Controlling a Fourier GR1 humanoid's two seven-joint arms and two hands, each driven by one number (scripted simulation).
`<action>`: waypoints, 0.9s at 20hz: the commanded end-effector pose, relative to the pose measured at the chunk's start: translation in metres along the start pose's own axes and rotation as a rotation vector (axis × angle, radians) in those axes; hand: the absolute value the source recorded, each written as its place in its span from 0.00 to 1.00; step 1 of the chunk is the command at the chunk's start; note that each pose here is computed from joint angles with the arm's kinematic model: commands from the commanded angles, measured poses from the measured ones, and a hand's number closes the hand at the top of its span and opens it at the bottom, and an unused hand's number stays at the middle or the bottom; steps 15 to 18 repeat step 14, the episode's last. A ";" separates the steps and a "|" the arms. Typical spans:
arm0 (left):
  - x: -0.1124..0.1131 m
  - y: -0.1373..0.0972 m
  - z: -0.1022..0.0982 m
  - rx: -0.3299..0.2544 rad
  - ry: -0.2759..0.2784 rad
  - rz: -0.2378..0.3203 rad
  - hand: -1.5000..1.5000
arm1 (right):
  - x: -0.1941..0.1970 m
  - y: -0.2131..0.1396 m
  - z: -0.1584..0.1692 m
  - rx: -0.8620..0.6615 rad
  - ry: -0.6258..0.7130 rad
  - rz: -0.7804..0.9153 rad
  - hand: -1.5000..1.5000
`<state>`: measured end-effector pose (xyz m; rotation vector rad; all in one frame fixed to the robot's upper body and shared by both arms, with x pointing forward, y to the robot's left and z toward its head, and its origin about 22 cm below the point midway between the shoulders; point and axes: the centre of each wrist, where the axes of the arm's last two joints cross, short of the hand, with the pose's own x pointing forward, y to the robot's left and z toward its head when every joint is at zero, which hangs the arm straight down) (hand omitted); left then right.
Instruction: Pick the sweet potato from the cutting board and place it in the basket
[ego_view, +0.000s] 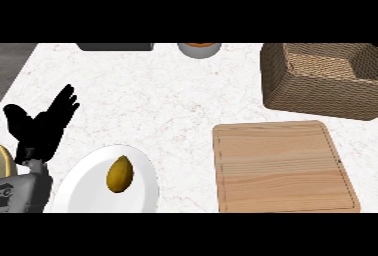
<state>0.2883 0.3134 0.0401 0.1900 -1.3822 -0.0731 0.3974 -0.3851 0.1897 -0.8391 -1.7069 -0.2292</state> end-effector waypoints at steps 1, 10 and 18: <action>0.009 0.019 -0.001 0.012 -0.002 -0.001 0.50 | -0.021 -0.059 -0.006 -0.073 0.054 -0.130 0.00; 0.009 -0.009 -0.002 0.020 0.005 -0.007 0.50 | -0.065 -0.202 -0.004 0.081 0.102 -0.088 0.00; -0.010 -0.001 0.003 -0.012 -0.001 0.003 0.50 | -0.080 -0.248 0.005 0.130 0.093 -0.072 0.00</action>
